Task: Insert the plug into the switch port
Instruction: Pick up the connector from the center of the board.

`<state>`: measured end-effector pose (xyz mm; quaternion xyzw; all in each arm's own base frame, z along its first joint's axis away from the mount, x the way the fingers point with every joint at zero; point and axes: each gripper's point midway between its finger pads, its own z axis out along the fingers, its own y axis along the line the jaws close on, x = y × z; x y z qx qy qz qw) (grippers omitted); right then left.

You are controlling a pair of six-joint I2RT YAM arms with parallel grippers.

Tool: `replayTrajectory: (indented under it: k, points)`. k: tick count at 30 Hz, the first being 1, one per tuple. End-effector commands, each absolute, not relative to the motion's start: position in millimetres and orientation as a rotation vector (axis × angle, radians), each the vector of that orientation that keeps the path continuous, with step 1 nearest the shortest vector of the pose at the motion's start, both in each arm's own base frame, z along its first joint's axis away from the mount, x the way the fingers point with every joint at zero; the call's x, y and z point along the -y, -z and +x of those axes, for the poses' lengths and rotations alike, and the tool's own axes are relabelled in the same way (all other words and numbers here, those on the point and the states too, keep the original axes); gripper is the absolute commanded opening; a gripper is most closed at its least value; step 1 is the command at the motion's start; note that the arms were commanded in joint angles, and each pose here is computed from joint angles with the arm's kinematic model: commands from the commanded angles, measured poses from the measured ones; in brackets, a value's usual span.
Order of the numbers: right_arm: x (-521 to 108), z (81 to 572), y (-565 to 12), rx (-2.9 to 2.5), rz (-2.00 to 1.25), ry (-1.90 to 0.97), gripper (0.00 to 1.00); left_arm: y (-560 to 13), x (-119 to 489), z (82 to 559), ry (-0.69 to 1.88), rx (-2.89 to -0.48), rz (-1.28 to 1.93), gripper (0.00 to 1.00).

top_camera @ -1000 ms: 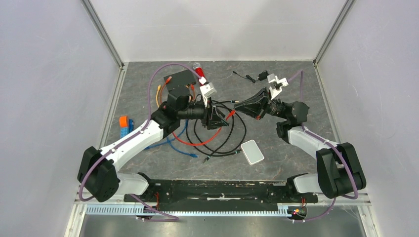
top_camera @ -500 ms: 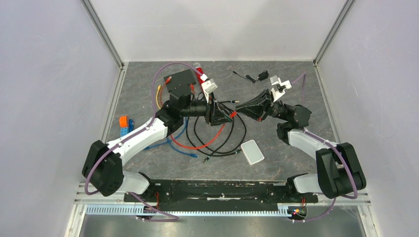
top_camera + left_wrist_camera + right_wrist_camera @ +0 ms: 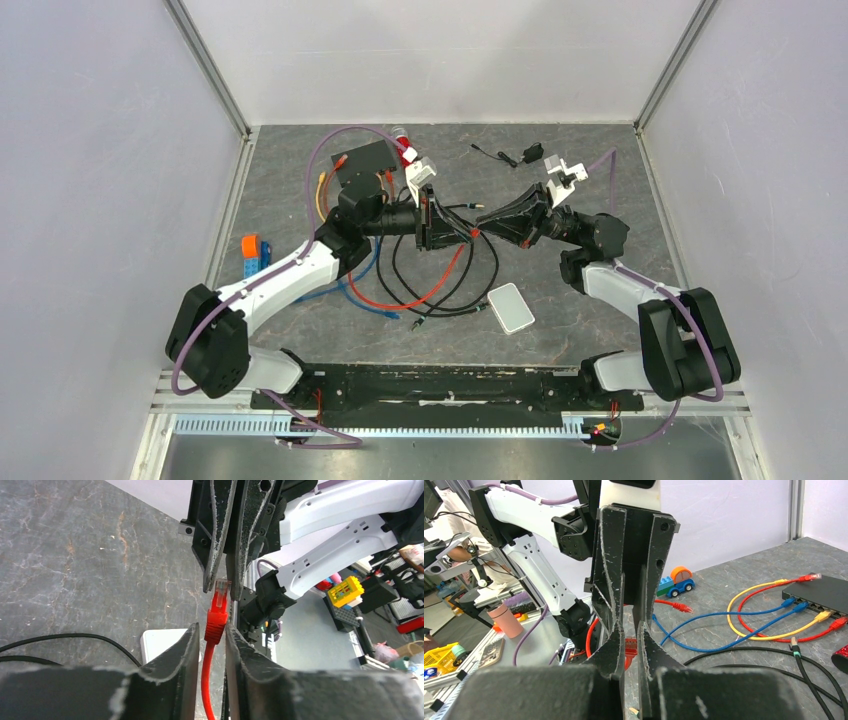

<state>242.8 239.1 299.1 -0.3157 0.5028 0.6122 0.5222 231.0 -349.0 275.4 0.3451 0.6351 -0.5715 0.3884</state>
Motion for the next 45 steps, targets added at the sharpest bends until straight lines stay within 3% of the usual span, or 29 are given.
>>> replayTrajectory:
  k: [1,3,6,9,19,21,24,25,26,29,32,36,40,45]
  points:
    - [-238.1,236.1,-306.4,-1.137,-0.793,-1.447,0.0,-292.3,347.6,223.1,1.51,-1.548,0.888,0.25]
    - [-238.2,236.4,-306.0,-1.139,-0.789,-1.45,0.0,-292.1,347.7,222.1,1.517,-1.546,0.89,0.23]
    - [-238.0,236.5,-306.5,-1.138,-0.783,-1.454,0.0,-289.4,348.1,221.9,1.526,-1.557,0.891,0.33]
    - [-238.0,235.6,-308.9,-1.128,-0.779,-1.466,0.0,-288.2,350.6,220.3,1.557,-1.561,0.898,0.36]
    - [-237.7,232.3,-309.3,-1.121,-0.774,-1.49,0.0,-283.8,354.7,217.4,1.619,-1.57,0.913,0.31]
    - [-237.8,232.8,-308.8,-1.123,-0.773,-1.491,0.0,-281.9,355.0,217.5,1.623,-1.579,0.911,0.25]
    - [-238.0,233.2,-308.1,-1.127,-0.771,-1.493,0.0,-282.8,354.8,217.4,1.62,-1.574,0.91,0.03]
    - [-238.1,233.9,-307.4,-1.135,-0.766,-1.497,0.0,-282.2,354.3,219.2,1.607,-1.578,0.898,0.02]
    - [-238.1,235.4,-307.3,-1.142,-0.761,-1.499,0.03,-279.7,353.5,221.8,1.586,-1.591,0.884,0.02]
    - [-234.0,246.2,-310.0,-1.185,-0.693,-1.491,0.33,-264.5,346.3,235.8,1.445,-1.676,0.826,0.02]
    - [-221.2,273.7,-303.9,-1.312,-0.547,-1.415,0.49,-243.4,331.9,250.0,1.256,-1.767,0.794,0.02]
    - [-197.9,316.0,-273.7,-1.566,-0.387,-1.152,0.59,-199.2,298.1,269.4,0.927,-1.965,0.748,0.02]
    - [-174.8,325.3,-249.3,-1.716,-0.267,-0.994,0.6,-174.1,269.6,276.4,0.557,-2.045,0.828,0.02]
    - [-146.0,317.6,-181.7,-1.913,-0.082,-0.886,0.58,-160.9,279.2,251.4,0.43,-2.039,0.993,0.02]
